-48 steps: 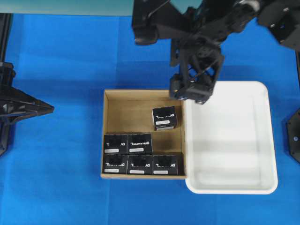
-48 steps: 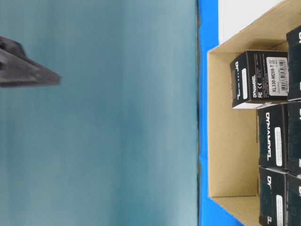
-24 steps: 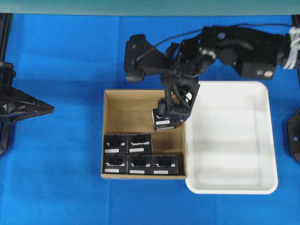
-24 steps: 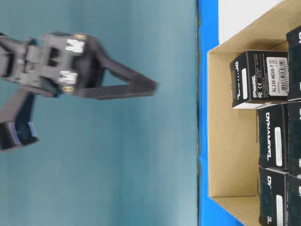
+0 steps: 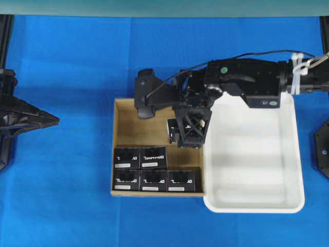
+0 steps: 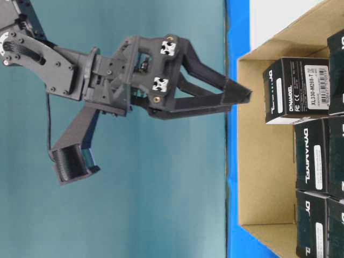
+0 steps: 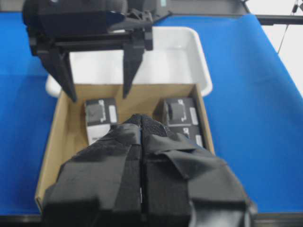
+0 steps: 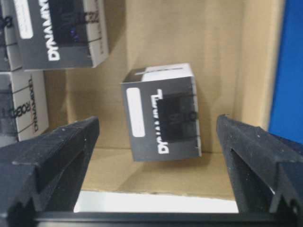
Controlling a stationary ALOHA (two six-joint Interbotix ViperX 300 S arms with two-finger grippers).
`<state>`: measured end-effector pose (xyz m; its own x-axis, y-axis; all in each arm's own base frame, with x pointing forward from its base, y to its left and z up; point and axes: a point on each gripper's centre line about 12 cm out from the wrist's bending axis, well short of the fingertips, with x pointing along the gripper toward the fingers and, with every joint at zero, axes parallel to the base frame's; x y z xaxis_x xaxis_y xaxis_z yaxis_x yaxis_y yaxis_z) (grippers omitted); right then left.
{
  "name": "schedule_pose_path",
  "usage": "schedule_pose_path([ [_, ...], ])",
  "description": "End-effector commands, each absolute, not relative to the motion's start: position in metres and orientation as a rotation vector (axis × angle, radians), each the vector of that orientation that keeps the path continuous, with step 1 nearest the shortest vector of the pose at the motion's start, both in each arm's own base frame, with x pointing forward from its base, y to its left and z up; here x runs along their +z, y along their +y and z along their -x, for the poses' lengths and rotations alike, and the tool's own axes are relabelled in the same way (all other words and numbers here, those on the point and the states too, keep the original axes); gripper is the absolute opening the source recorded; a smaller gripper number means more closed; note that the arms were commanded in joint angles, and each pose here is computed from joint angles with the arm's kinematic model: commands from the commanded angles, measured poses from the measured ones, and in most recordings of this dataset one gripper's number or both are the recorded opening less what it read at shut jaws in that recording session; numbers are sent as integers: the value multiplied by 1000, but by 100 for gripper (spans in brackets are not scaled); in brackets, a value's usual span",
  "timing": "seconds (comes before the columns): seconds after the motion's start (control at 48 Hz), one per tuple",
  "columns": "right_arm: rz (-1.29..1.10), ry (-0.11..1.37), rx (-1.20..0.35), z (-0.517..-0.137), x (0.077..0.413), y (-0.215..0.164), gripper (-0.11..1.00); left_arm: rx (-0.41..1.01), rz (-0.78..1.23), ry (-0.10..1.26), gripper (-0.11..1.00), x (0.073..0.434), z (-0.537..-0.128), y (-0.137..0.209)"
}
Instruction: Pick the box from inside the cardboard box.
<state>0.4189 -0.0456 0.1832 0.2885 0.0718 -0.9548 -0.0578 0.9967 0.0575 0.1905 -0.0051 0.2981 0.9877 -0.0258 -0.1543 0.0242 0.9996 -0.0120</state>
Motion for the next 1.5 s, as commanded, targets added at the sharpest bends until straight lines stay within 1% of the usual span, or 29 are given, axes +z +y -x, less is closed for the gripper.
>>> schedule_pose_path([
  [0.0, 0, 1280, 90, -421, 178, -45, 100, -28, 10, 135, -7, 307, -193, -6],
  [0.563, 27, 1312, 88, -421, 150, -48, 100, -39, 9, 137, -7, 307, -194, -8],
  [0.792, 44, 1350, 91, -421, 134, -49, 100, -39, 9, 135, -7, 307, -194, -8],
  [1.022, 42, 1353, 89, -421, 119, -48, 100, -39, 9, 138, -7, 307, -193, -8],
  [1.23, 34, 1349, 81, -419, 115, -48, 99, -39, 8, 138, -7, 307, -193, -8],
  [1.293, 37, 1345, 82, -419, 116, -46, 97, -39, 8, 138, -7, 307, -193, -8],
  [1.334, 36, 1347, 81, -419, 115, -46, 94, -39, 8, 138, -7, 307, -193, -8],
  [1.397, 38, 1345, 84, -419, 115, -45, 83, -37, 9, 138, -7, 307, -193, -8],
  [1.48, 41, 1340, 88, -420, 115, -42, 66, -39, 9, 138, -7, 307, -193, -8],
])
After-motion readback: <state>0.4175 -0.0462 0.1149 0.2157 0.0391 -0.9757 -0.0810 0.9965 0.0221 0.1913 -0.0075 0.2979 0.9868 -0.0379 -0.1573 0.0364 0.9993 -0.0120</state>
